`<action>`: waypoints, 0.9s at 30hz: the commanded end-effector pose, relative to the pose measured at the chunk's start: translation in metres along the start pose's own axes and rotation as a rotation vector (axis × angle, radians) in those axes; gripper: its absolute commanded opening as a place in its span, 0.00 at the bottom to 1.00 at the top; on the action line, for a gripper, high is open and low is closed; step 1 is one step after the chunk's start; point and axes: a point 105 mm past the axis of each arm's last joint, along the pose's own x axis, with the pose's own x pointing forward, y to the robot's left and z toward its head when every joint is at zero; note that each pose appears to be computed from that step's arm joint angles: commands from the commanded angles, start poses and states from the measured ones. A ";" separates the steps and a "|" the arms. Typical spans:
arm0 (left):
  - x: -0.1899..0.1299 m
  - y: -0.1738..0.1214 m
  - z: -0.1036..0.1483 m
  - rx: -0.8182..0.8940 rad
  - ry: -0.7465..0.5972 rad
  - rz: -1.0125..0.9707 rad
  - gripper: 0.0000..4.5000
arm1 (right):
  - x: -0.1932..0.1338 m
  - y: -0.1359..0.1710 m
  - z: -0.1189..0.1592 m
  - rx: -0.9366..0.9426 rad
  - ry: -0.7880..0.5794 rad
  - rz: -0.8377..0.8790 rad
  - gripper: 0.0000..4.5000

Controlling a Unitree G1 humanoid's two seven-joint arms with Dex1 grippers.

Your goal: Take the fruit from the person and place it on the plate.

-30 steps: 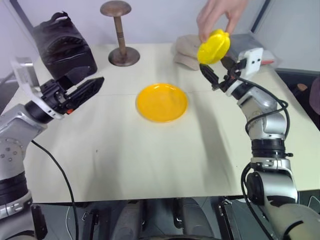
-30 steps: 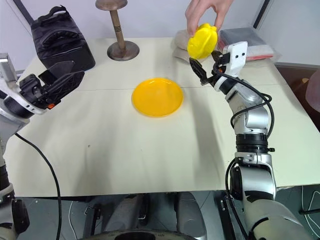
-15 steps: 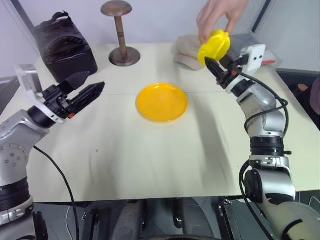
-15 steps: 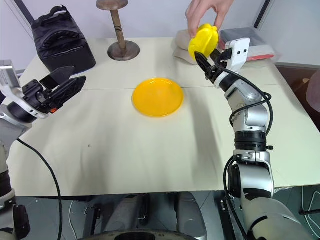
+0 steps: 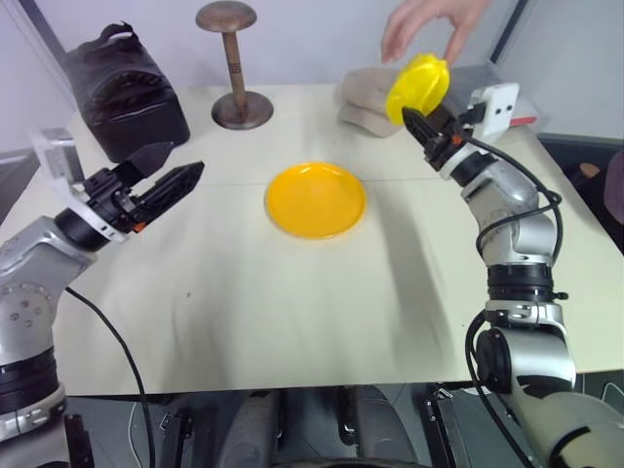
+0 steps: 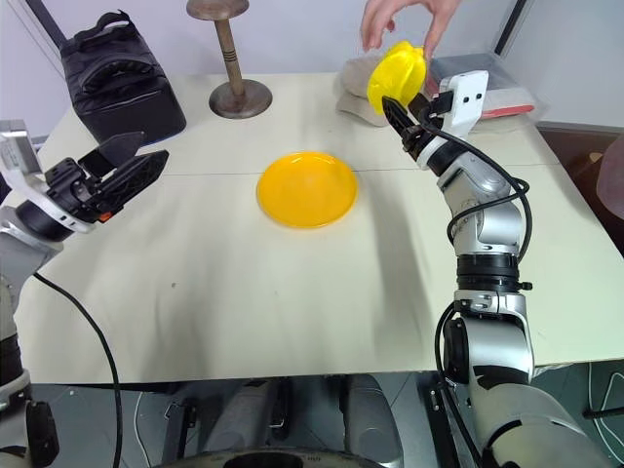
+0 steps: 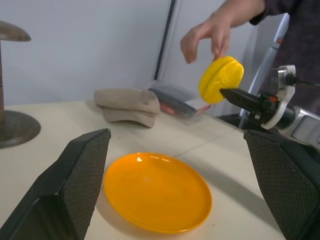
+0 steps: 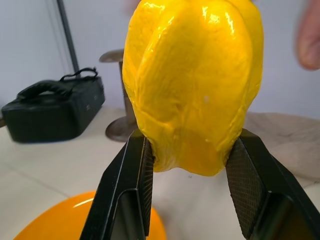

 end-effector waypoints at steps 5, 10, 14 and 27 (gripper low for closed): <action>-0.007 0.005 -0.018 0.116 0.113 0.038 1.00 | 0.006 0.072 -0.028 0.028 0.111 0.291 0.33; -0.013 0.010 -0.038 0.143 0.184 0.076 1.00 | 0.018 0.102 -0.056 0.002 0.193 0.379 0.33; -0.015 0.011 -0.041 0.146 0.187 0.091 1.00 | 0.027 0.106 -0.069 -0.019 0.230 0.397 0.33; -0.016 0.006 -0.044 0.144 0.179 0.124 1.00 | 0.040 0.069 -0.063 -0.114 0.185 0.264 0.99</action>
